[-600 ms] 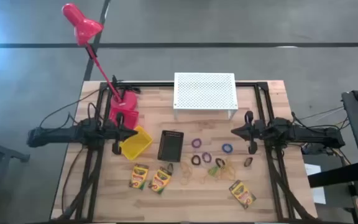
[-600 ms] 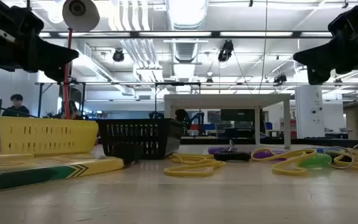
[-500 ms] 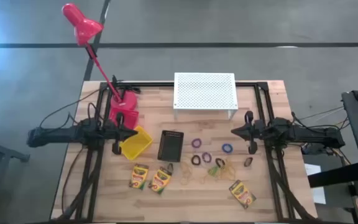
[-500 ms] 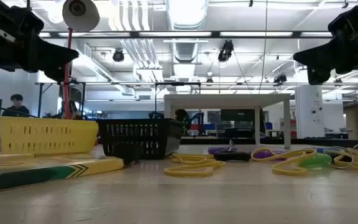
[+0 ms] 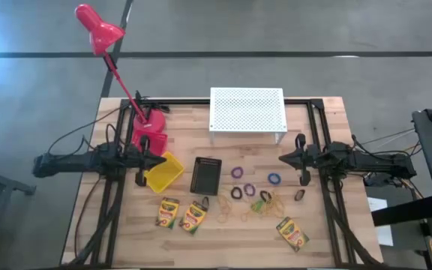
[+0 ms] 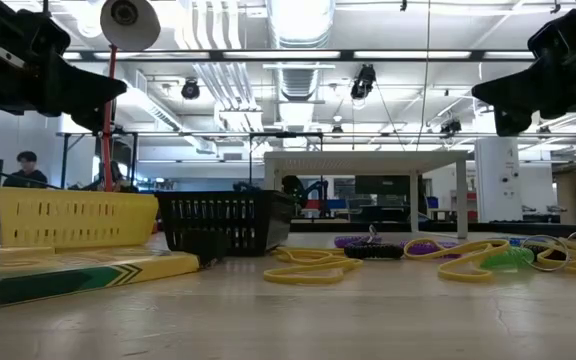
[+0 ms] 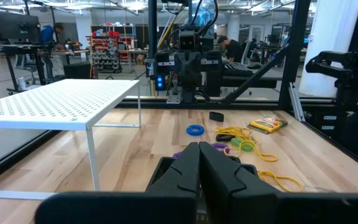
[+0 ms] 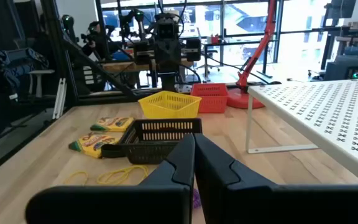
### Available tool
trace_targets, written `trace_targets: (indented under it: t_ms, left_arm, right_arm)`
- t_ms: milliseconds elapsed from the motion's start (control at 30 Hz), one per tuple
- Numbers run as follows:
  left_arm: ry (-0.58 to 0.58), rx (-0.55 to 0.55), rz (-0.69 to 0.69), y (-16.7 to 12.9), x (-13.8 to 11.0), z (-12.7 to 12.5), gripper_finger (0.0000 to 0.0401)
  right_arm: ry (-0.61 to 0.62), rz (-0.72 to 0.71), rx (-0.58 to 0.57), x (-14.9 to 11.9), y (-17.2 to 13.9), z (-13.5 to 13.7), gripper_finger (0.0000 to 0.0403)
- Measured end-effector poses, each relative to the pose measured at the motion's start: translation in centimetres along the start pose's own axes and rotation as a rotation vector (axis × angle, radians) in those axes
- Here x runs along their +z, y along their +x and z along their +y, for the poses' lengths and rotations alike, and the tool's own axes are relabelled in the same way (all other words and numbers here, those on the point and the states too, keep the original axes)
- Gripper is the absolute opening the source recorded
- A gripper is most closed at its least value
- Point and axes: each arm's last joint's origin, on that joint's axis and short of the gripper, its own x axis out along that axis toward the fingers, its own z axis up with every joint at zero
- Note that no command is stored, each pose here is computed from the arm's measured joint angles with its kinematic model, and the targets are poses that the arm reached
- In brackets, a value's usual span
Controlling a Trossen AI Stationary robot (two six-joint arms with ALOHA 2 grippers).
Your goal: Pick & Place Office Desk Supplies
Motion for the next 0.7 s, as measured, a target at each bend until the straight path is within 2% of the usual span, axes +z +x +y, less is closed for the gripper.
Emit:
trace_targets:
  t_ms: [700]
  left_arm:
    - [0.0, 0.0, 0.0, 0.0, 0.0, 0.0, 0.0015]
  right_arm:
    - [-0.008, -0.016, -0.001, 0.15, 0.0, 0.01, 0.0008]
